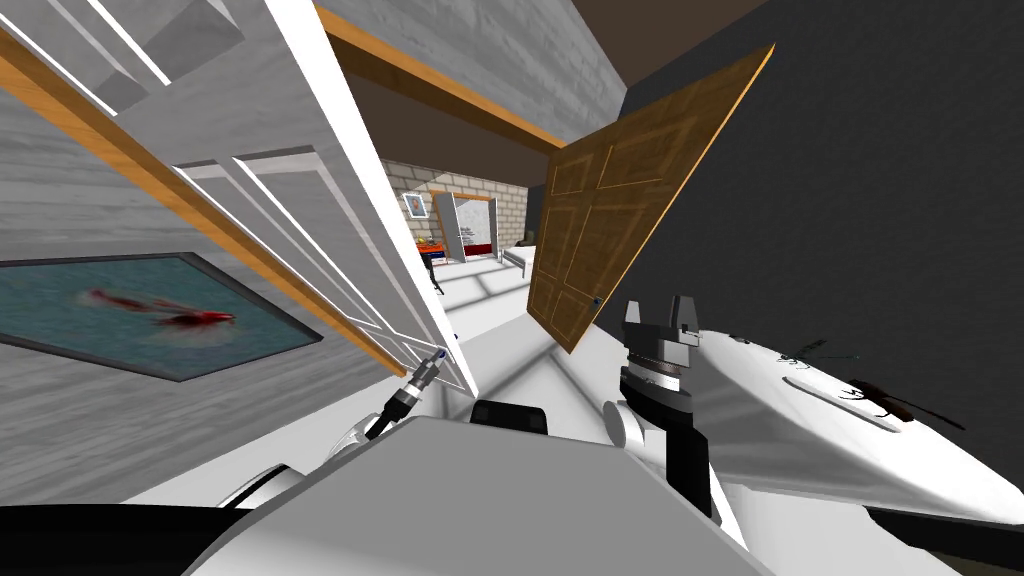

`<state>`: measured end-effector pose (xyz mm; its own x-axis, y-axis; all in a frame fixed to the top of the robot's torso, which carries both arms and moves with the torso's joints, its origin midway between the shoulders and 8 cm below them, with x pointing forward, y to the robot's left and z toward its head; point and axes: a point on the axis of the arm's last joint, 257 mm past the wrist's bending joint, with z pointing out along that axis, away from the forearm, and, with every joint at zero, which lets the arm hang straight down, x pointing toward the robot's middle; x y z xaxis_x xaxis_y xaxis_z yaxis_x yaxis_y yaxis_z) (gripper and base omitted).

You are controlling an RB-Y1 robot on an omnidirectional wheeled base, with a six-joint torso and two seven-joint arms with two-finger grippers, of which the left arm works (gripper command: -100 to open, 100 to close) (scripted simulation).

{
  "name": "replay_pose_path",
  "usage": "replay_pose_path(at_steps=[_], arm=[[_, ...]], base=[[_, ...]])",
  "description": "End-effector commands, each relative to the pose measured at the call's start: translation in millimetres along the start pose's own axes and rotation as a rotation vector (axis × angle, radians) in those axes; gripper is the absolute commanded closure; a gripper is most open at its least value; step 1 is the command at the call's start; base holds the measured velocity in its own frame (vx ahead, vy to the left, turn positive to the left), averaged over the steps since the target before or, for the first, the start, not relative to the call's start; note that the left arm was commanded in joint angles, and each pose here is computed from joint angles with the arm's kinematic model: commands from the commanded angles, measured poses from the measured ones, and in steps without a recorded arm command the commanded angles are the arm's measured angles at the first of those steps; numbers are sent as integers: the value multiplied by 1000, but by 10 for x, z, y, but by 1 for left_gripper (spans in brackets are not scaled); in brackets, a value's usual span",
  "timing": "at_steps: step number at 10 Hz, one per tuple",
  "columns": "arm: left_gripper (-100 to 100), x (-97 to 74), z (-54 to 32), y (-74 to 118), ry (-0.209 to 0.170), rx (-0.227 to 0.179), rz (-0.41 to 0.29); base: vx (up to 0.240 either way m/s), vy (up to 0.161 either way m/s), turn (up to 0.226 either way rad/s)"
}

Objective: Pull the door open

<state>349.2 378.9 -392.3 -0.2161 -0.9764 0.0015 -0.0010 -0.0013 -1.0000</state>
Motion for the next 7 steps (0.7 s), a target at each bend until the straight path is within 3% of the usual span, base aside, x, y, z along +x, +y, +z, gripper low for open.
replay_pose_path(at_steps=[1, 5, 7], arm=[[100, 6, -57, 10, 10, -2, -1], [100, -12, -146, -5, 24, 0, 1], [100, 31, -157, 22, 30, -5, -3]], base=[[-205, 118, -184], [-208, 100, -150], [-125, 65, -69]])
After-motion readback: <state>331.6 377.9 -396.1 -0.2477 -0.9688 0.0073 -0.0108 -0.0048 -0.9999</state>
